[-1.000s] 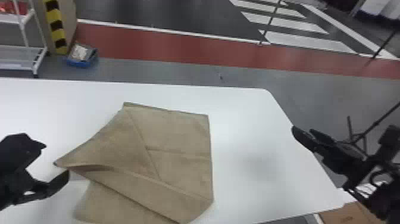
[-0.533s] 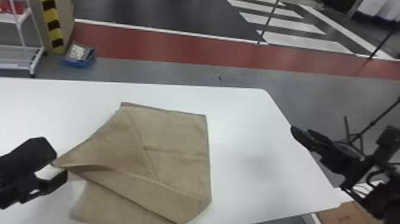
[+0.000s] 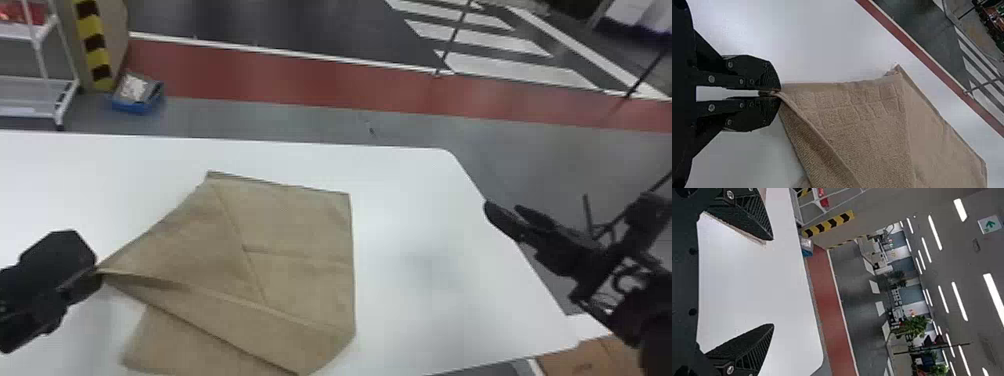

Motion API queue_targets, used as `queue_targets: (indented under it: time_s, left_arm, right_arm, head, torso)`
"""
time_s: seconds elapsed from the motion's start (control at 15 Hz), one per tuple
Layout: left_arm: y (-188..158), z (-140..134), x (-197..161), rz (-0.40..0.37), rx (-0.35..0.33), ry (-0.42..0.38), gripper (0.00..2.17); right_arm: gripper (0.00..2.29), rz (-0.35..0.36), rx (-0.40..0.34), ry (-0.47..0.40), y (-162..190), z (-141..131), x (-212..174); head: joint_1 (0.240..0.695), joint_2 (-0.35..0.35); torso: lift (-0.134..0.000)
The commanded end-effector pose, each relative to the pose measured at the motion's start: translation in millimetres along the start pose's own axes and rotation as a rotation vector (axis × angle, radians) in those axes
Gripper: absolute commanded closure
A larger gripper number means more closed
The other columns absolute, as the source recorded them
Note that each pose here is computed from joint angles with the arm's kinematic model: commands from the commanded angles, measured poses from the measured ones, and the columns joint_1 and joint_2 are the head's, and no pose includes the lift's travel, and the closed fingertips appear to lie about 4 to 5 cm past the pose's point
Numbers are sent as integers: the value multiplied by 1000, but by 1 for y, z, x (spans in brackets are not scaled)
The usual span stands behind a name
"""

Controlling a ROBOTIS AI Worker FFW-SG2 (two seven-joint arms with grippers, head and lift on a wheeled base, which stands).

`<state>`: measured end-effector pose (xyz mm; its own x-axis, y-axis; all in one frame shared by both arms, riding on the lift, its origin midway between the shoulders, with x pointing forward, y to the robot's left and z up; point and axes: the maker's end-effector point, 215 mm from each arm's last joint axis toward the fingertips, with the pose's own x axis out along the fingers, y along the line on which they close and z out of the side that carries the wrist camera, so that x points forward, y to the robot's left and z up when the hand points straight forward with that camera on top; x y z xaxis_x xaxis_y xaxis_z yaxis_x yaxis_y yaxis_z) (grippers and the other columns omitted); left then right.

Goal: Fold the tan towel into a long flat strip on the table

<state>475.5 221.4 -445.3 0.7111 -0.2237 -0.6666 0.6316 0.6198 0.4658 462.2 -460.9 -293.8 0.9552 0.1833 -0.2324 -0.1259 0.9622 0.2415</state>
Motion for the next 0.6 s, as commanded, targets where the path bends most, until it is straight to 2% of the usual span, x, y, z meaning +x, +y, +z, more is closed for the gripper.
queue_targets:
  time_s: [0.0,0.13,0.27,0.53]
  left_arm:
    - [-2,-5,-3,1,-15,15,2132]
    - [-1,-5,-6,6,-14,9,2132]
    - [0,-2,-6,7,-9,-4,2132]
    - [2,-2,-5,13,3,-12,2132]
  right_arm:
    - [97,-27,-191,86,8,4,38]
    - [97,-55,-400,101,19,15,70]
    - [97,-39,-573,158,36,12,95]
    - [97,96,-908,253,91,6,141]
  head:
    - [695,-284]
    - [695,-254]
    - [695,-236]
    - [695,-169]
  torso:
    - [-123]
    - [-123]
    - [-123]
    - [-123]
